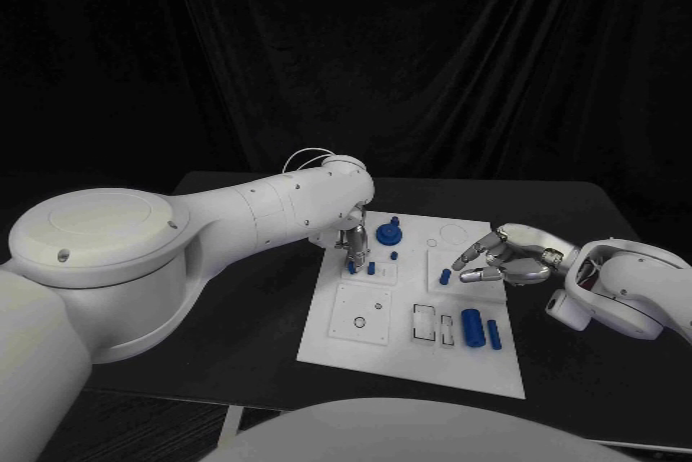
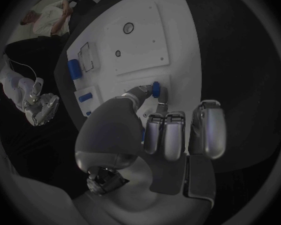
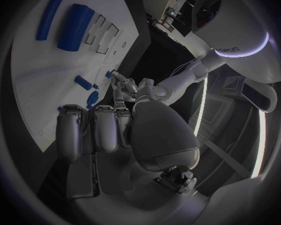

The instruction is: Assemble the parts on the task board

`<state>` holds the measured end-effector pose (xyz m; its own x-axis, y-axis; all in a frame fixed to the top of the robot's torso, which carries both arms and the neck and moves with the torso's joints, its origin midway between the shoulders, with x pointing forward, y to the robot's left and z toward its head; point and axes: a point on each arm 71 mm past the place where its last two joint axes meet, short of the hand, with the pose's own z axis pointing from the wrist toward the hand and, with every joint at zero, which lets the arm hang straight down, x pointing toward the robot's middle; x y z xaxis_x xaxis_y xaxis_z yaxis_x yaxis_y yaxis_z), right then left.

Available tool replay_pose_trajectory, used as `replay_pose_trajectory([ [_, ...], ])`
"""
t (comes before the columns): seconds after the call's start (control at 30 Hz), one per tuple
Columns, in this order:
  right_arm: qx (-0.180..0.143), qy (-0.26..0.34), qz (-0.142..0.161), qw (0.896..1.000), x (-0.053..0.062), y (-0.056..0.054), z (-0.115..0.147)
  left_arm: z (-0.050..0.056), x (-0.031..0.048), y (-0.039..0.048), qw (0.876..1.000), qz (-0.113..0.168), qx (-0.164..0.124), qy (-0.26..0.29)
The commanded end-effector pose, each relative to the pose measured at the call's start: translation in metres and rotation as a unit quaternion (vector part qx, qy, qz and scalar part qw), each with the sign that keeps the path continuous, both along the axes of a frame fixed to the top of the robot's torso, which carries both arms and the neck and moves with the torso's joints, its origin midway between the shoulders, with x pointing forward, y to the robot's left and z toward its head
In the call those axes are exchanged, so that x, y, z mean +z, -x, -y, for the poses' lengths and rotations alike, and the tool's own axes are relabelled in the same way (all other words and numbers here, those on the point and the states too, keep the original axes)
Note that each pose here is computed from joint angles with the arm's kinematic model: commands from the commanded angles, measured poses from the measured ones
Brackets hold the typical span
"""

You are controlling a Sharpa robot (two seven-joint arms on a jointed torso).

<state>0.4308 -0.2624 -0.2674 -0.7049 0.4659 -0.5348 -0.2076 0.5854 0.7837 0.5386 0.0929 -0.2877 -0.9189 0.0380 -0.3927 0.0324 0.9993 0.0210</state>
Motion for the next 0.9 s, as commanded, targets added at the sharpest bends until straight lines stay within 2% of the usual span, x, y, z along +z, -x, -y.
replay_pose_trajectory([
  [0.03,0.001,0.002,-0.007,1.0,-0.0018,0.0011,0.0002,-0.0012,-0.0026,0.0003,1.0,0.007,-0.002,-0.001],
  [0.33,0.0,0.003,-0.008,1.0,-0.0027,0.0006,0.0007,-0.0017,-0.0022,0.0004,1.0,0.017,0.005,0.001],
  [0.6,-0.001,0.005,-0.01,1.0,-0.0034,0.0005,0.0019,-0.004,-0.0005,0.0003,0.998,0.05,0.026,0.014],
  [0.7,-0.003,0.006,-0.01,1.0,-0.0035,0.0007,0.0035,-0.0052,0.0007,0.0024,0.997,0.07,0.037,0.026],
  [0.9,-0.006,0.008,-0.01,1.0,-0.0036,0.0012,0.0055,-0.0074,0.0034,0.0073,0.994,0.092,0.047,0.039],
])
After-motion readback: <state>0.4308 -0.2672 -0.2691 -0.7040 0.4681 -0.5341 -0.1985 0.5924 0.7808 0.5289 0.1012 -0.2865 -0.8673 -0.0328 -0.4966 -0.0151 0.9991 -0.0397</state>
